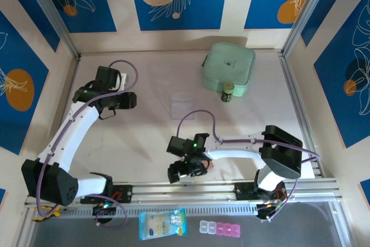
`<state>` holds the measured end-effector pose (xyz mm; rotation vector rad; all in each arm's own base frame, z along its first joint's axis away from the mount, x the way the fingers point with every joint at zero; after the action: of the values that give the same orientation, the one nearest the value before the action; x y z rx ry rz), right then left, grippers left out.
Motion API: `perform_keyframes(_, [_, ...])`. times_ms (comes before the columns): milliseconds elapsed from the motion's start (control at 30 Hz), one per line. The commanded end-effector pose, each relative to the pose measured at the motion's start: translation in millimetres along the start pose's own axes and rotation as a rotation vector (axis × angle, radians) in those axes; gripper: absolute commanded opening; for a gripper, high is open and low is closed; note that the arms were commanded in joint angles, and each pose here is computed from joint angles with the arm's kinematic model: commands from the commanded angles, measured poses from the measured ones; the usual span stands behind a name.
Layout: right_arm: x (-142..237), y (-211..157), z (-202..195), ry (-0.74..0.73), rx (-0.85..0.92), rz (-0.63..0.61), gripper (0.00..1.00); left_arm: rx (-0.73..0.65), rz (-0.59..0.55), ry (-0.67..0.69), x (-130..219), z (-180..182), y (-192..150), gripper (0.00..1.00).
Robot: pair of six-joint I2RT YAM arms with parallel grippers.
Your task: Take the credit cards out of the card holder
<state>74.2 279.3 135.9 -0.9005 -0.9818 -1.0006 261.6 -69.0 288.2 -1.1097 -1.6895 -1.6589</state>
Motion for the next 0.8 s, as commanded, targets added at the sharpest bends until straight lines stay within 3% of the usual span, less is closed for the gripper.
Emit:
perform_keyframes(0, [-1.4,1.1,-2.8,-0.031,-0.022,0.029,0.90,-0.015,-0.052,0.037,1.7,7.5,-2.7,0.51])
perform_keyframes(233, [6.2,3.6,-42.1,-0.174,-0.149,-0.023,0.99,0.075,-0.071,-0.008,0.8,8.2,-15.0,0.52])
perform_keyframes(533, [20.9,35.4,-80.4,-0.066,-0.265,-0.112,0.99,0.097,-0.067,0.027,-2.3,13.2,-20.0,0.52])
perform_keyframes(767, [28.1,67.4,-73.9,0.041,-0.242,-0.146,0.99,0.102,-0.063,0.028,-3.6,14.9,-20.3,0.53])
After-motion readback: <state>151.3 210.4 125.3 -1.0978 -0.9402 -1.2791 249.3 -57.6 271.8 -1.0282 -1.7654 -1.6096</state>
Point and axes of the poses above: each hand's point on the last joint's axis, 136 mm out from that joint toward the fingers, its own x axis back along the fingers, its own z axis along the line the jaws close on, y = z × x, the point moved 10 cm from there along x, back along the fingers, and after that the axes turned 4 degrees about -x, right-handed, at the moved point
